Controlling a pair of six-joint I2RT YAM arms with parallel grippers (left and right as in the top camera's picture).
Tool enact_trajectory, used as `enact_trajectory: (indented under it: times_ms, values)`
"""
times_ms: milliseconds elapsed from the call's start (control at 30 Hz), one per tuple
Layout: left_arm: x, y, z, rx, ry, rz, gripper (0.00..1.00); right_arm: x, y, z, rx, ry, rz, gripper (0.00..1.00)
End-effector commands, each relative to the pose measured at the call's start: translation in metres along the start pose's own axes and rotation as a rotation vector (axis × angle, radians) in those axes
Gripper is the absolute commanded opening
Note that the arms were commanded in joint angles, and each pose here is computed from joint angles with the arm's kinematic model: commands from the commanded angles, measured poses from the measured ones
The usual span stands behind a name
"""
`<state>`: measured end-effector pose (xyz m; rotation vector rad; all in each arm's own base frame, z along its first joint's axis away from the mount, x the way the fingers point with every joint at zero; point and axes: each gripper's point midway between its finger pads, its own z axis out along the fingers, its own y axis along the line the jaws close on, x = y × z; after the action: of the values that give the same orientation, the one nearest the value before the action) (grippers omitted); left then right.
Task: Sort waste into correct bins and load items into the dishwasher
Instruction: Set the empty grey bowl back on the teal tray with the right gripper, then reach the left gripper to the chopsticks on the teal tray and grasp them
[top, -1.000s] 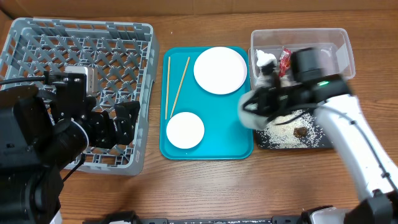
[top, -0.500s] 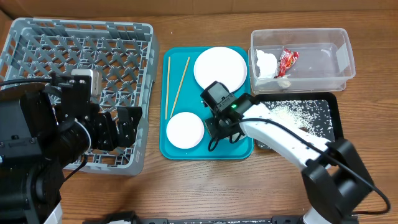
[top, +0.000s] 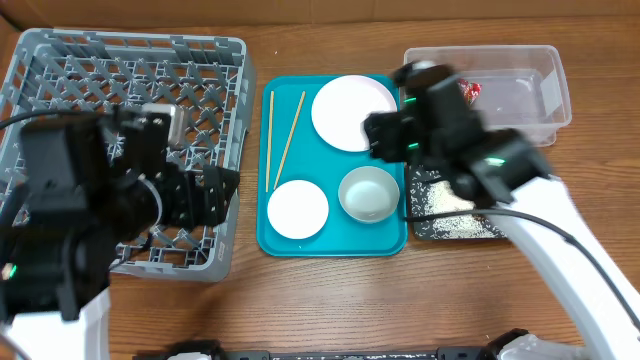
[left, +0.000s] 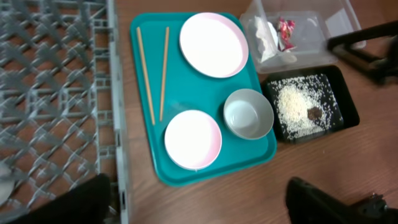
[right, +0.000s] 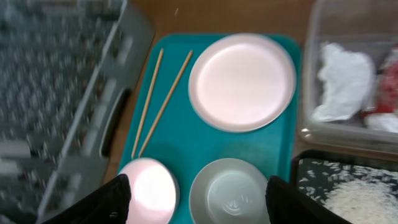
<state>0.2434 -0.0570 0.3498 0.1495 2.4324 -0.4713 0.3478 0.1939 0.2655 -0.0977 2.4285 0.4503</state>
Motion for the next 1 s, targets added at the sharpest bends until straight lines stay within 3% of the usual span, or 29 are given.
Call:
enact_trajectory:
  times_ms: [0,133,233,300,600,867,967]
  values:
    - [0.002,0.005,0.054,-0.022,0.119,-0.021,0.84,-0.026,-0.029,-0.036,-0.009,-0.091,0.174,0.70]
    - [-0.005,0.022,0.102,-0.191,0.184,-0.028,0.86,-0.024,-0.036,-0.043,-0.061,-0.062,0.215,0.72]
    - [-0.014,0.028,0.148,-0.260,0.217,0.027,0.87,-0.017,-0.039,-0.040,-0.048,-0.028,0.222,0.78]
    - [-0.016,0.032,0.184,-0.287,0.245,0.039,0.83,-0.013,-0.041,-0.040,-0.041,-0.013,0.224,0.78]
    - [0.005,0.047,0.320,-0.228,0.355,0.015,0.59,-0.001,-0.044,-0.038,-0.021,0.036,0.233,0.78]
    - [0.024,0.063,0.380,-0.240,0.374,0.019,0.53,0.003,-0.045,-0.038,-0.015,0.050,0.235,0.77]
    - [0.033,0.071,0.394,-0.259,0.392,0.015,0.45,0.003,-0.046,-0.038,-0.014,0.052,0.236,0.77]
